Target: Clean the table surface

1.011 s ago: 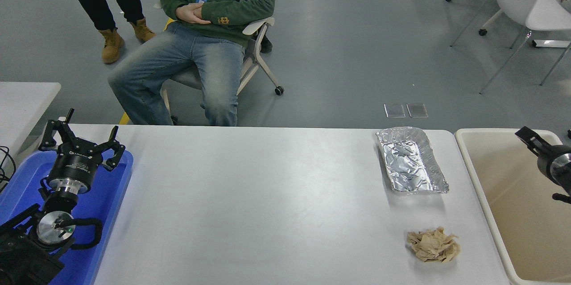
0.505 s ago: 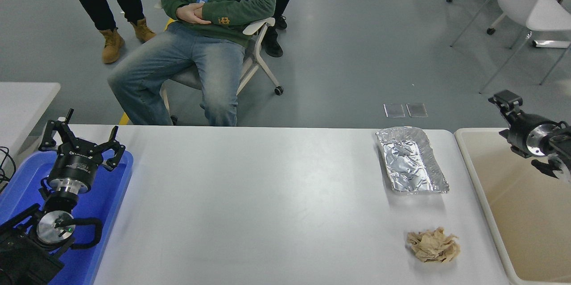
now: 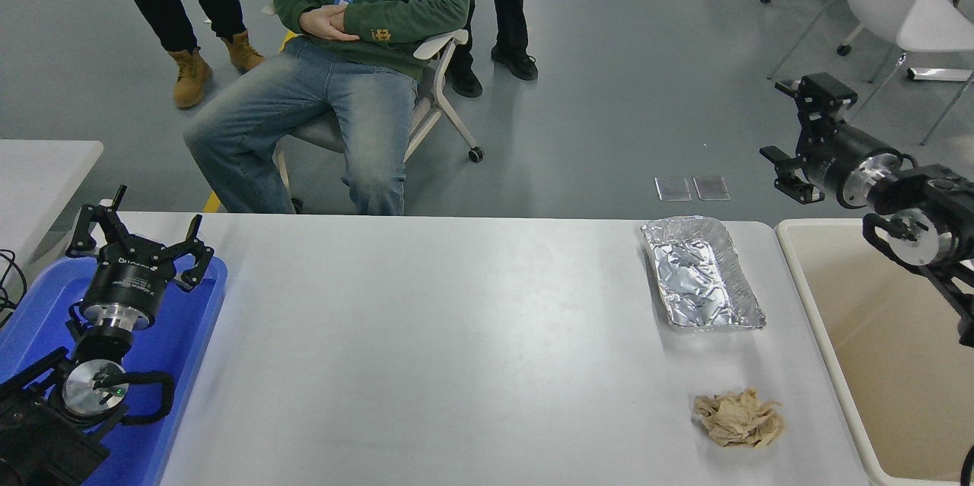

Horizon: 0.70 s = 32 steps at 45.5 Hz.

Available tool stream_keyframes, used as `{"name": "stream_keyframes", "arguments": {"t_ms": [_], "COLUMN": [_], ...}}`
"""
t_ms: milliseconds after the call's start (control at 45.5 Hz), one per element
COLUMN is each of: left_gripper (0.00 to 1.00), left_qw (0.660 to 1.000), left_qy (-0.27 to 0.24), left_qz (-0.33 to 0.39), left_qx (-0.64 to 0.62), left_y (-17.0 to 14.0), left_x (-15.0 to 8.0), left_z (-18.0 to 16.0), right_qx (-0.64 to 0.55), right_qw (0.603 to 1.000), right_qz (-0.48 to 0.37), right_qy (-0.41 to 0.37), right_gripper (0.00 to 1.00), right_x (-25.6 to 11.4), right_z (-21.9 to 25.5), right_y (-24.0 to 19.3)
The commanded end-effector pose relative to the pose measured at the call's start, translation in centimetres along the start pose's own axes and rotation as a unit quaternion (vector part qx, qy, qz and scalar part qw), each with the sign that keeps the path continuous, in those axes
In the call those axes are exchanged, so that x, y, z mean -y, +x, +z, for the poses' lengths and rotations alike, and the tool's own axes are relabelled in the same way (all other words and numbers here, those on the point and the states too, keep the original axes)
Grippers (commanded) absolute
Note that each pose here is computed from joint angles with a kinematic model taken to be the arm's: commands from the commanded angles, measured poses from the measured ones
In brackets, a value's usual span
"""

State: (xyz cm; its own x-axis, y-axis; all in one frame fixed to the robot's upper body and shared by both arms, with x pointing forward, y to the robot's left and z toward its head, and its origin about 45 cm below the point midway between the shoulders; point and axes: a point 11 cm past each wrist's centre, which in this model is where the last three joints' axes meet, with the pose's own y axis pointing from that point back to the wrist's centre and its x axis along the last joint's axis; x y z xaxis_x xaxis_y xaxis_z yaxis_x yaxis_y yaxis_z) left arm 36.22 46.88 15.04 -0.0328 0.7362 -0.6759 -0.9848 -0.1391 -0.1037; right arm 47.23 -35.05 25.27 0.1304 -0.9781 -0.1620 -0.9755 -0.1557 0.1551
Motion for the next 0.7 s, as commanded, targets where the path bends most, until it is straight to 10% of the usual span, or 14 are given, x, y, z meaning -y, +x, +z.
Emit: {"name": "stream_keyframes", "arguments": {"t_ms": [0, 681], "left_gripper": [1.00, 1.00], "left_qw": [1.000, 1.000], "left_qy": [0.000, 0.000], "left_qz": [0.000, 0.001], "left_qx": [0.000, 0.000], "left_y": [0.0, 0.0], "left_x": [0.0, 0.0], "left_z": [0.0, 0.0], "right_qx": [0.099, 0.288], "right_qw": [0.995, 0.957], "right_qz": [-0.016, 0.026], "right_qy": [0.015, 0.033], "right_gripper": [1.00, 1.00], "right_x": [0.0, -3.4], "right_z": [3.0, 10.2], "right_y": [-2.6, -1.1]}}
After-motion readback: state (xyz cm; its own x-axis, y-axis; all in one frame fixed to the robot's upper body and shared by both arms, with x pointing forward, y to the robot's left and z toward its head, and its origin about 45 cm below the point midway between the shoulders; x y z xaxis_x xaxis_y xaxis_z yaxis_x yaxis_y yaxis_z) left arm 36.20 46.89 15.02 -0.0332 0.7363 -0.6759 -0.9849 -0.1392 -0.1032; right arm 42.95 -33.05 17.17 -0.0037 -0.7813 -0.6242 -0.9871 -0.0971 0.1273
